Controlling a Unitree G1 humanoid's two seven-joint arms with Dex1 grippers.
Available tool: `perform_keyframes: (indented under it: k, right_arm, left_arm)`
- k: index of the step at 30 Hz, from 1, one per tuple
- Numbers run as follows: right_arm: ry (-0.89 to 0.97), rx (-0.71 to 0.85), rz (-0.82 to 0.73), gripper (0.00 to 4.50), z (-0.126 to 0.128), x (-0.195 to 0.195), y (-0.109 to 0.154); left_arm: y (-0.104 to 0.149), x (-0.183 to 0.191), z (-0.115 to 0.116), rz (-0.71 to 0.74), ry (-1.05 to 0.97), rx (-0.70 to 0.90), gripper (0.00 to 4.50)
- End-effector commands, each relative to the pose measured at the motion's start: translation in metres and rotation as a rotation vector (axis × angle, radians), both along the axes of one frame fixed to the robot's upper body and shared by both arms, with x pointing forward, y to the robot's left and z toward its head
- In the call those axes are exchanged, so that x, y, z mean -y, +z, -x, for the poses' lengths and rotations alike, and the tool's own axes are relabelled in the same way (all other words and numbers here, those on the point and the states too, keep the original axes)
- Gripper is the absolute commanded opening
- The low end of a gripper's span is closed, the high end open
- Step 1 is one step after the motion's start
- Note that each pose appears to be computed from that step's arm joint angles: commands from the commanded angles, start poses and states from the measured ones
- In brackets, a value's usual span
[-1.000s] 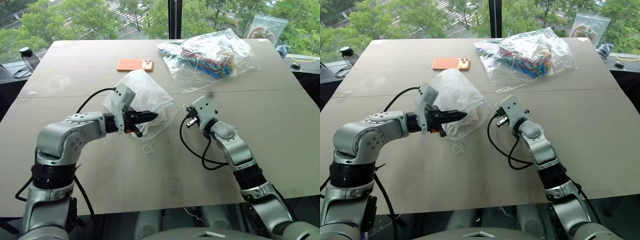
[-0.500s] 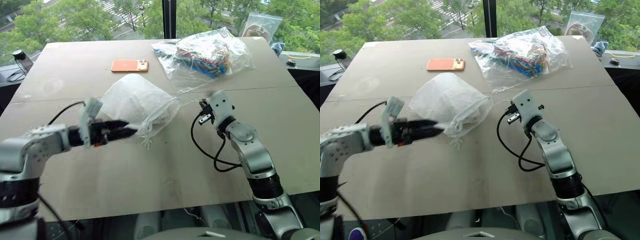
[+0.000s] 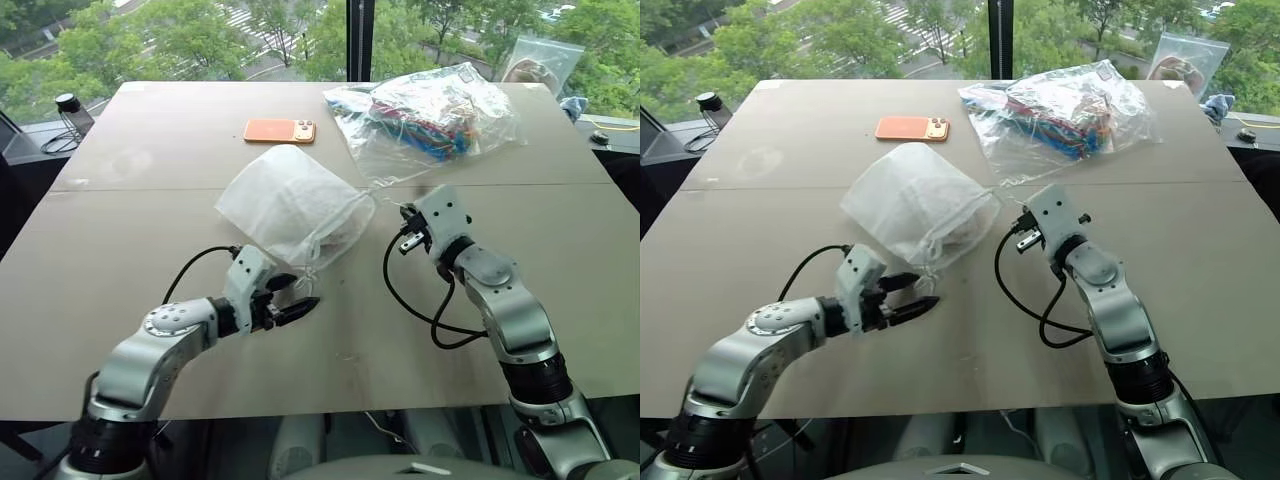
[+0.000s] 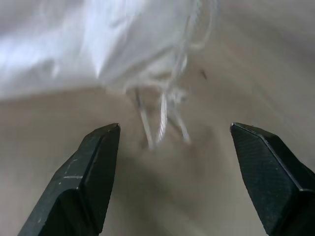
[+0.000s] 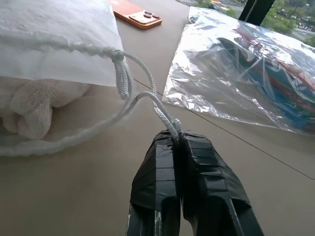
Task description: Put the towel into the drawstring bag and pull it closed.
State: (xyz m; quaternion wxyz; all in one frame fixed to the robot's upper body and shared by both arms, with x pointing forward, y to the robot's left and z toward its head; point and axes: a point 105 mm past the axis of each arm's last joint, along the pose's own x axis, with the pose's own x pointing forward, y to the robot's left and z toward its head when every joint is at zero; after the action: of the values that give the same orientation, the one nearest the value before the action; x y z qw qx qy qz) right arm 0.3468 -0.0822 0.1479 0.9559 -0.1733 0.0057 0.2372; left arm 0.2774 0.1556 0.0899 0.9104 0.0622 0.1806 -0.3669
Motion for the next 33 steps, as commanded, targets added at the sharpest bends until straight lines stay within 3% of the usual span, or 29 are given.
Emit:
perform_keyframes:
  k: [1, 2, 4, 8, 11, 12, 17, 23, 28, 33]
  right_arm:
    - [0.010, 0.059, -0.013, 0.00, 0.004, -0.001, 0.017]
    - [0.008, 0.060, -0.013, 0.00, 0.003, -0.001, 0.018]
    - [0.003, 0.064, -0.012, 0.00, 0.003, 0.000, 0.019]
    - [-0.043, 0.118, -0.056, 0.00, -0.002, 0.008, 0.033]
    - [-0.068, 0.235, -0.147, 0.00, -0.002, 0.013, 0.064]
    - [-0.064, 0.288, -0.178, 0.00, -0.001, 0.014, 0.079]
    - [0.062, 0.494, -0.212, 0.00, 0.019, 0.006, 0.140]
    - [0.147, 0.642, -0.165, 0.00, 0.037, 0.014, 0.202]
    - [0.073, 0.705, -0.074, 0.00, 0.034, 0.029, 0.225]
    - [-0.096, 0.697, 0.034, 0.00, 0.025, 0.061, 0.221]
  left_arm:
    - [-0.008, 0.003, -0.006, -0.058, 0.034, 0.032, 3.67]
    - [-0.012, 0.004, -0.006, -0.083, 0.028, 0.035, 3.67]
    - [-0.017, 0.006, -0.008, -0.088, 0.047, 0.035, 3.16]
    - [-0.013, -0.001, -0.008, -0.058, 0.077, 0.052, 1.54]
    - [0.011, -0.030, -0.027, -0.038, 0.211, 0.151, 0.28]
    - [0.030, -0.047, -0.039, -0.023, 0.306, 0.220, 0.13]
    - [0.128, -0.102, -0.065, 0.019, 0.577, 0.576, 0.13]
    - [0.231, -0.140, -0.065, 0.017, 0.777, 0.914, 0.13]
    - [0.266, -0.138, -0.071, 0.008, 0.763, 0.998, 0.13]
    - [0.251, -0.135, -0.078, -0.029, 0.782, 0.957, 0.13]
